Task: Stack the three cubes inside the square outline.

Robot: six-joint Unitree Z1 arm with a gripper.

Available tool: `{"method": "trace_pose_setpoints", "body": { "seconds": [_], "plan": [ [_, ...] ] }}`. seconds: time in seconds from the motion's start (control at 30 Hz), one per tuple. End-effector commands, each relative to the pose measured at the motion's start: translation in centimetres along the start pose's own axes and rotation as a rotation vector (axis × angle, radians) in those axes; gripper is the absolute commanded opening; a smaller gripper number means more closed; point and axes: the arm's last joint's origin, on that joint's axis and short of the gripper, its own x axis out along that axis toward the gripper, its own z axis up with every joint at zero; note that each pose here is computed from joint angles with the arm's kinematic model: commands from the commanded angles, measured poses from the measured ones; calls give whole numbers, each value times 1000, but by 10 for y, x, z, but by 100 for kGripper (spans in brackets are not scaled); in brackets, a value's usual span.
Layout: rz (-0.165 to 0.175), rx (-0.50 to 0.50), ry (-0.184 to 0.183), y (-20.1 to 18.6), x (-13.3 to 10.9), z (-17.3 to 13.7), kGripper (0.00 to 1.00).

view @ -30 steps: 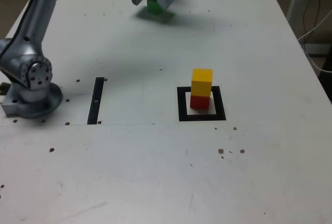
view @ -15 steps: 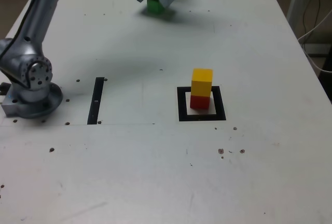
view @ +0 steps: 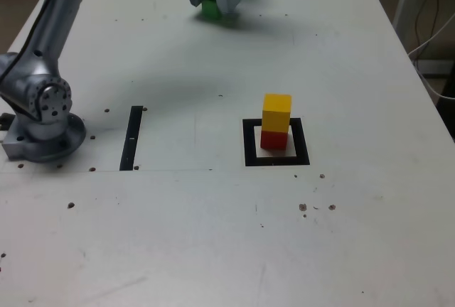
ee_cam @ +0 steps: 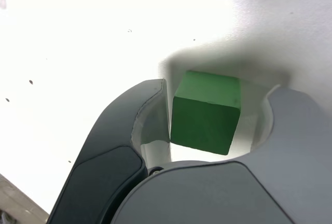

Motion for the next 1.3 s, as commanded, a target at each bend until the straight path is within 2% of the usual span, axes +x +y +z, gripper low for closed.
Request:
{"method": "trace_pose_setpoints", "body": {
  "seconds": [0.0, 0.23, 0.53, 0.7, 0.87, 1.0, 1.2, 1.27],
  "plan": [
    [6, -6, -8, 3, 2, 0, 51],
    [-2, -38, -54, 7, 5, -6, 31],
    [-12, -78, -128, 6, -7, -10, 20],
    [0, -165, -186, -2, -34, -15, 12],
    [23, -302, -247, -25, -84, -18, 2],
    [42, -313, -247, -52, -121, -14, 1],
    [34, -342, -177, -104, -160, 15, 1],
    [29, -359, -167, -125, -172, 29, 1]
  ]
}}
